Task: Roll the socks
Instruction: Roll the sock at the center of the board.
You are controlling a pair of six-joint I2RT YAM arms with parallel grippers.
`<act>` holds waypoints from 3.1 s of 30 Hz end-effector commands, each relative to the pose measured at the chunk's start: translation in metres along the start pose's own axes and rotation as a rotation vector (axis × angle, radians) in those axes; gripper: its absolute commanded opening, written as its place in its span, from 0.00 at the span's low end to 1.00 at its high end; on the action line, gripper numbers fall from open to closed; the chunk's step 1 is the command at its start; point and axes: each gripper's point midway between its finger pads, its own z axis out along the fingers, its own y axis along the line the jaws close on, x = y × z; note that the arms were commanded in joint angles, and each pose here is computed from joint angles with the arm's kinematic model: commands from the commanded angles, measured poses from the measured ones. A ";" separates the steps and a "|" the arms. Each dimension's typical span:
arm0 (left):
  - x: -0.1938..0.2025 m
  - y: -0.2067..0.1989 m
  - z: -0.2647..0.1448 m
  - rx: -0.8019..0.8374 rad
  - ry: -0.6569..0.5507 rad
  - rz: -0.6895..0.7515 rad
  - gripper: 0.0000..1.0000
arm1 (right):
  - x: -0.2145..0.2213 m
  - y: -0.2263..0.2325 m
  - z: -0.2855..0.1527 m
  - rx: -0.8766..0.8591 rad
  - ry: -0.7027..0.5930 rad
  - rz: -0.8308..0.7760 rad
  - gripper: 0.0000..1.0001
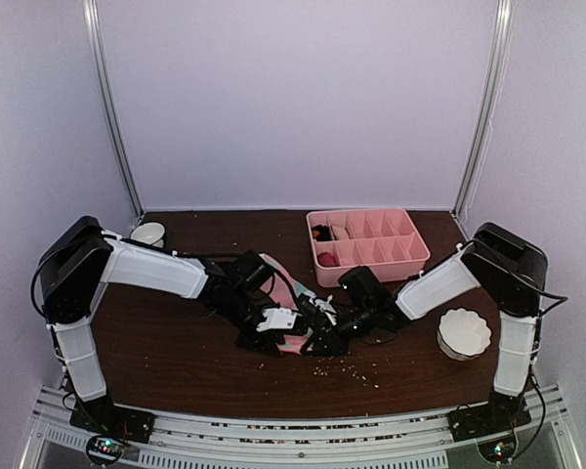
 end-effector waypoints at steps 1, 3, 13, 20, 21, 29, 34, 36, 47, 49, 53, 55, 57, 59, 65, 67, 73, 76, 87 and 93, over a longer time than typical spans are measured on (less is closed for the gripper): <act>0.001 0.016 0.006 -0.061 0.029 0.026 0.31 | 0.073 -0.017 0.005 0.057 0.207 0.213 0.00; 0.003 0.022 0.008 -0.084 0.048 0.018 0.29 | 0.072 -0.017 0.005 0.049 0.211 0.215 0.00; 0.009 0.001 0.012 0.100 0.054 -0.103 0.00 | 0.045 -0.020 -0.011 0.138 0.110 0.114 0.15; 0.018 -0.019 0.005 0.291 0.044 -0.264 0.00 | 0.013 -0.018 -0.043 0.264 -0.089 -0.023 0.38; 0.019 -0.021 0.004 0.306 0.046 -0.278 0.00 | 0.009 -0.017 -0.048 0.283 -0.116 -0.040 0.39; 0.017 -0.030 -0.011 0.436 0.029 -0.397 0.00 | -0.032 -0.022 -0.113 0.574 -0.359 -0.160 0.99; 0.018 -0.030 -0.013 0.477 0.033 -0.442 0.00 | -0.059 -0.019 -0.181 0.717 -0.718 -0.029 0.99; 0.018 -0.029 -0.012 0.496 0.042 -0.464 0.00 | -0.051 -0.032 -0.198 0.704 -0.839 0.147 0.99; 0.032 -0.008 0.004 0.475 0.161 -0.593 0.00 | -0.006 0.044 -0.104 0.507 -0.460 -0.375 0.82; 0.036 -0.006 0.006 0.473 0.190 -0.613 0.00 | -0.001 0.061 -0.092 0.414 -0.472 -0.437 0.71; 0.048 -0.003 0.013 0.449 0.250 -0.636 0.00 | -0.007 0.070 -0.060 0.347 -0.373 -0.540 0.63; 0.053 -0.003 0.016 0.446 0.270 -0.648 0.00 | -0.013 0.070 -0.045 0.325 -0.329 -0.578 0.60; 0.056 -0.004 0.018 0.445 0.283 -0.657 0.00 | -0.020 0.067 -0.032 0.320 -0.291 -0.609 0.57; 0.057 -0.004 0.018 0.444 0.288 -0.658 0.00 | -0.024 0.061 -0.020 0.328 -0.259 -0.623 0.54; 0.058 -0.005 0.018 0.450 0.290 -0.656 0.00 | -0.025 0.049 -0.001 0.329 -0.188 -0.661 0.44; 0.057 -0.006 0.018 0.455 0.287 -0.656 0.00 | -0.023 0.047 0.004 0.321 -0.169 -0.663 0.42; 0.051 -0.006 0.015 0.468 0.258 -0.643 0.00 | -0.018 0.039 0.015 0.320 -0.126 -0.642 0.38; 0.048 -0.006 0.014 0.476 0.248 -0.636 0.00 | -0.018 0.037 0.018 0.320 -0.115 -0.633 0.31; 0.041 -0.001 0.002 0.459 0.197 -0.583 0.09 | -0.011 0.023 0.022 0.321 -0.093 -0.495 0.00; 0.029 0.025 -0.024 0.281 0.069 -0.482 0.34 | -0.002 0.010 0.013 0.256 -0.109 -0.267 0.00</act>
